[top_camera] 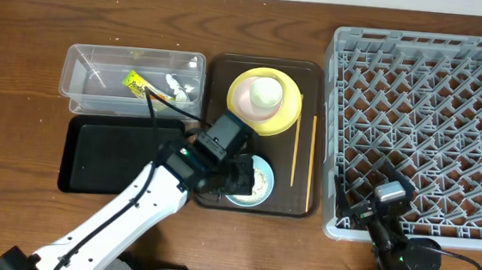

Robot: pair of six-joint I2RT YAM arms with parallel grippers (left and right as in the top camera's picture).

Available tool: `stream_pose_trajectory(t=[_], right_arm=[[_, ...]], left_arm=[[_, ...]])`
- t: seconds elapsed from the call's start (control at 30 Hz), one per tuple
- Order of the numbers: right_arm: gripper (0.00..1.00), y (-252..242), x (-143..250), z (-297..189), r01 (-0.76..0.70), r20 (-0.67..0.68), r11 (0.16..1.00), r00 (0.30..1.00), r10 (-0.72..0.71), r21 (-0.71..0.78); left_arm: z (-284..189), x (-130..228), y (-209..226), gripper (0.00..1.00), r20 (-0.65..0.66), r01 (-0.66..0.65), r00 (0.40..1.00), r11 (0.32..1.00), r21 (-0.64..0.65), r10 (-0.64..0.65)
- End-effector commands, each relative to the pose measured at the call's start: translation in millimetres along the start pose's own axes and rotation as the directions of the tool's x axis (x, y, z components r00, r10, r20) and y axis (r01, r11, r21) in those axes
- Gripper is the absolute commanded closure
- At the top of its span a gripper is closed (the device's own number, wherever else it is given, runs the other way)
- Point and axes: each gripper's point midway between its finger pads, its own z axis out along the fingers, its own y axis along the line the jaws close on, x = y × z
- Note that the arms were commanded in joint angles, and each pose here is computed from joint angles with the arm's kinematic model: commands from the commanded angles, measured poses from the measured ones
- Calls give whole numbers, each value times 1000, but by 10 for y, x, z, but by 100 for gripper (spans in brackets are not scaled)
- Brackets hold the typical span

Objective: Sort waste into correct bins and load items into the dishwasher rack
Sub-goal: 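Move the left gripper over the light-blue rice bowl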

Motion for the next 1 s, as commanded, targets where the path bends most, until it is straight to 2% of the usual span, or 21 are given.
stream_pose_trajectory(t=[0.0, 0.4, 0.7, 0.97], right_arm=[[1, 2, 9, -1, -2, -2, 1000, 1000, 2, -1], [1, 1, 9, -1, -2, -2, 1000, 1000, 2, -1], [1, 2, 9, -1, -2, -2, 1000, 1000, 2, -1], [1, 1, 8, -1, -2, -1, 1000, 1000, 2, -1]], left_arm=[[5, -63, 67, 57, 63, 3, 998, 997, -78, 2], [91, -29, -11, 57, 77, -15, 997, 995, -102, 23], [229, -2, 43, 57, 40, -7, 999, 990, -137, 13], [462, 54, 113, 56, -20, 47, 998, 983, -180, -51]])
